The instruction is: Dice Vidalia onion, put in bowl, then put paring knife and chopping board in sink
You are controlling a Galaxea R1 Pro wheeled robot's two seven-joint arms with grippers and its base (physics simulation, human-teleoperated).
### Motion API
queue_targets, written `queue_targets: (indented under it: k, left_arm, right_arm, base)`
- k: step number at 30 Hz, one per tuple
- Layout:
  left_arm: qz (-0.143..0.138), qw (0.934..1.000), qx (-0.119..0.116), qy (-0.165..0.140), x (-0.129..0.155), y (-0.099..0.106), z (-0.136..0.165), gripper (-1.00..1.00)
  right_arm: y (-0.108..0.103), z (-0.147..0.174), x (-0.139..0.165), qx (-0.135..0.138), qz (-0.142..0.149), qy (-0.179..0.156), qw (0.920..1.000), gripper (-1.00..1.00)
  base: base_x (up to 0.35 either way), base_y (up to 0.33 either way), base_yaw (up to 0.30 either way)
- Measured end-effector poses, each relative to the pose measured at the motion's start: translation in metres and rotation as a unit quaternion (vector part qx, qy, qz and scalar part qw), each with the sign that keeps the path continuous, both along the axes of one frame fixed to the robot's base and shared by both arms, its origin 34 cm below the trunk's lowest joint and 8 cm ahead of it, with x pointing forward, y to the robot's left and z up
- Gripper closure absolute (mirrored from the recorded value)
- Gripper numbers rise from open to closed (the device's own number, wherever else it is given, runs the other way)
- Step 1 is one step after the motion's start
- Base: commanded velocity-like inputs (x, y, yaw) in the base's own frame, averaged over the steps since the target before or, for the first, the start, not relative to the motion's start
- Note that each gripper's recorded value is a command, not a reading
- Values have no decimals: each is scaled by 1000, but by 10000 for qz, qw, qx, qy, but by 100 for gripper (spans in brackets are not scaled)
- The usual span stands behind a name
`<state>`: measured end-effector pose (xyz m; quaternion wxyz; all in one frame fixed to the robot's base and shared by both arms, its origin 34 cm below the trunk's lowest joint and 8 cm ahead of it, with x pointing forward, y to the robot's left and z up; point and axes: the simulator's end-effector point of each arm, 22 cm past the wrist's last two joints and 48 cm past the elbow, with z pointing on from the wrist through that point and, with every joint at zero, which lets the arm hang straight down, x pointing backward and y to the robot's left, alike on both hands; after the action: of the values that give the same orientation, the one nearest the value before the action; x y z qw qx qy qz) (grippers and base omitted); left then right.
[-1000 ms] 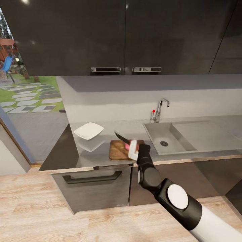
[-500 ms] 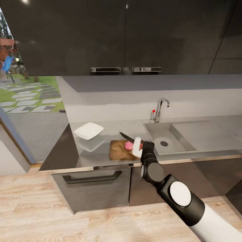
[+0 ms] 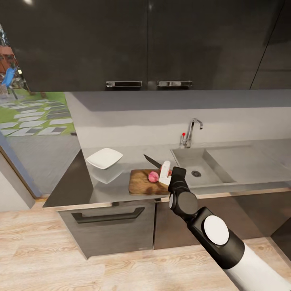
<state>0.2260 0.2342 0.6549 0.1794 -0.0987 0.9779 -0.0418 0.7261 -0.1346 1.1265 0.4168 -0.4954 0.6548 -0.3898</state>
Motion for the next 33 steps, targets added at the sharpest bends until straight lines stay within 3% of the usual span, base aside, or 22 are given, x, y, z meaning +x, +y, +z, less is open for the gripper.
queue_targets:
  k: [33]
  left_arm:
    - [-3, 9999, 0, 142, -9, 0, -3, -100]
  right_arm:
    - [-3, -23, 4, -10, -59, 208, 9998, 100]
  base:
    - [1, -1, 0]
